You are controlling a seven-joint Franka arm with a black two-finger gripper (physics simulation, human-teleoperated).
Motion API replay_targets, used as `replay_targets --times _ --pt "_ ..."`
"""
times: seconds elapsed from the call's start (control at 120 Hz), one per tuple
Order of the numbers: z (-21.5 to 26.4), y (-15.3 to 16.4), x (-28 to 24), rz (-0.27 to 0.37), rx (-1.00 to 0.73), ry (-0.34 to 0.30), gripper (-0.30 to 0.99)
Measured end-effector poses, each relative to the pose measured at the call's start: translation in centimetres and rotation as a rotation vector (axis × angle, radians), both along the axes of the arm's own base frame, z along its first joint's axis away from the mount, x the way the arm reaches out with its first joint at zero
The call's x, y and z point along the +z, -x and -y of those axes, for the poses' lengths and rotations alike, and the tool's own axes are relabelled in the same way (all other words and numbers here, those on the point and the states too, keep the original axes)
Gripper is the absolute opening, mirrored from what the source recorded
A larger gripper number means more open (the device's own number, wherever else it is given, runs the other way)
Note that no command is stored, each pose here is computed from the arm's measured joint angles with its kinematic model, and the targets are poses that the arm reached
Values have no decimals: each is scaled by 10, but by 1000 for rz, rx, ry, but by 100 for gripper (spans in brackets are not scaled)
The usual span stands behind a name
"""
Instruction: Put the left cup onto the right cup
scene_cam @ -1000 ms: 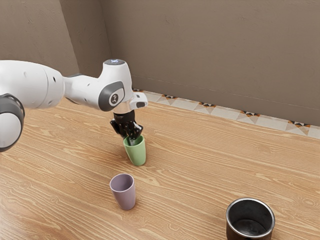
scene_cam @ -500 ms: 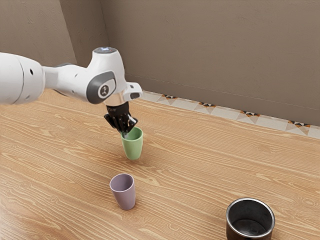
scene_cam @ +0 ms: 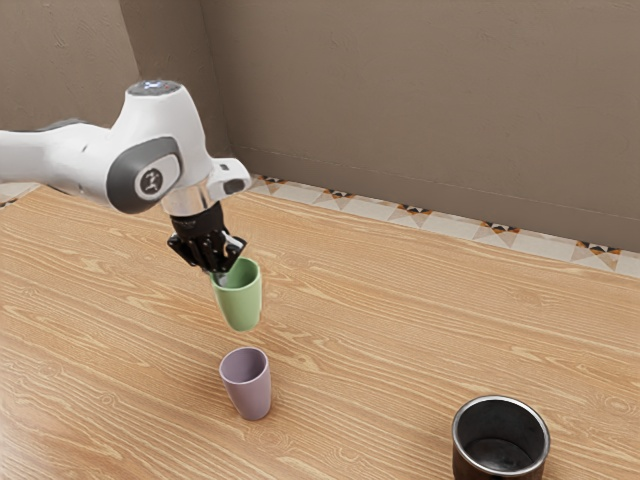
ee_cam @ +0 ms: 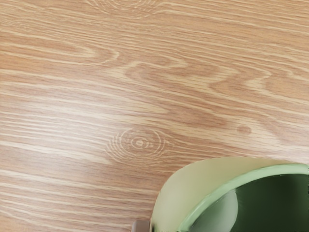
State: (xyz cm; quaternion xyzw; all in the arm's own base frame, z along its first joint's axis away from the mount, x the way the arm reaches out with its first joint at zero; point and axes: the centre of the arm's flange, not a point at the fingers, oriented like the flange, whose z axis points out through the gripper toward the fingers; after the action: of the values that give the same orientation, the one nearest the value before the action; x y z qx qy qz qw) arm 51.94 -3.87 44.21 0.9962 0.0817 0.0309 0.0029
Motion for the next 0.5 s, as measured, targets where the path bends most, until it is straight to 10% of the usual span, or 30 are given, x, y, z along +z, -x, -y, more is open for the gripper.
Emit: replay_targets --times 0.5 --pt "23 50 -6 -29 139 33 -9"
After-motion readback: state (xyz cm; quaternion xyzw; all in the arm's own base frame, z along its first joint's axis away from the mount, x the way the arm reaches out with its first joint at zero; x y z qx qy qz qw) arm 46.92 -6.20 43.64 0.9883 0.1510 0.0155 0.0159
